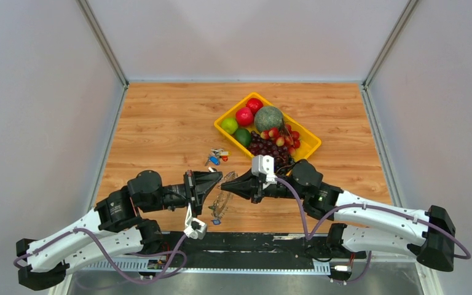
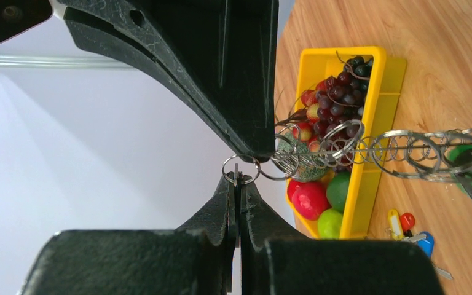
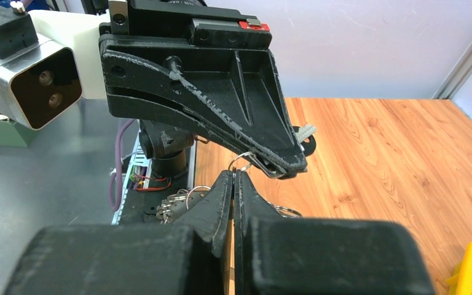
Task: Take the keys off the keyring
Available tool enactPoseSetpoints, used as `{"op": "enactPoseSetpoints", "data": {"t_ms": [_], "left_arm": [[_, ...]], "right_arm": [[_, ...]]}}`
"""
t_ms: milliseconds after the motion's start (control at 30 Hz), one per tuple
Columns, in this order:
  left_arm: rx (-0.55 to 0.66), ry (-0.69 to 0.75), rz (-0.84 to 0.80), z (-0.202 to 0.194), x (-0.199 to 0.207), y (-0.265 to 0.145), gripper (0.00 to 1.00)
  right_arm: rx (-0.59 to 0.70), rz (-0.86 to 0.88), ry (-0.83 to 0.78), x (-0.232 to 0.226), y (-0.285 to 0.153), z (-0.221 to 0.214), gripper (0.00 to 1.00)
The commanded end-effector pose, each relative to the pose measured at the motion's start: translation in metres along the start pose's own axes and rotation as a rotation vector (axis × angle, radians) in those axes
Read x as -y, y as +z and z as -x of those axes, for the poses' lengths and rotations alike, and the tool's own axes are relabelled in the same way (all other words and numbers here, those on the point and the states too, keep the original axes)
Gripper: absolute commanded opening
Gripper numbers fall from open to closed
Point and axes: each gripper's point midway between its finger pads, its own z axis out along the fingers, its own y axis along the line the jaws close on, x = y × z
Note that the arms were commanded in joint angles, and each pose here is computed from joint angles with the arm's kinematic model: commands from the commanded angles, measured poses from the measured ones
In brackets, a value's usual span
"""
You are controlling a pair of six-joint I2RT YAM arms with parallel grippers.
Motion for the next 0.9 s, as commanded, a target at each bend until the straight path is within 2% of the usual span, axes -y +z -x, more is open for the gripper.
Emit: {"op": "enactPoseSetpoints", "data": {"t_ms": [0,333,533,733,867], "left_arm": [[0.032,0.015,0.097,0.010,-0.031,-0.009,0.00],[0.040,0.023,0.108,0.012,-0.033,-0.012,0.00],[0.045,0.028,0.112,0.013,-0.034,-0.012,0.00],[0.050,0.031,0.112,0.014,-0.035,-0.013,0.00],[0.051,0.037,0.110,0.014,-0.034,-0.012,0.00]], "right_arm": [[0.064,-0.044,-0.023,0.002,-0.010,0.017,0.00],[0.073,-0.174,0.023,0.021,-0.019,0.006,0.00],[0.024,-0.191,0.043,0.026,-0.015,-0.013,0.00],[-0.024,-0.226,0.151,0.033,-0.009,-0.035,0.00],[-0.002,-0.233,0.272,0.036,-0.007,-0.035,0.00]]}}
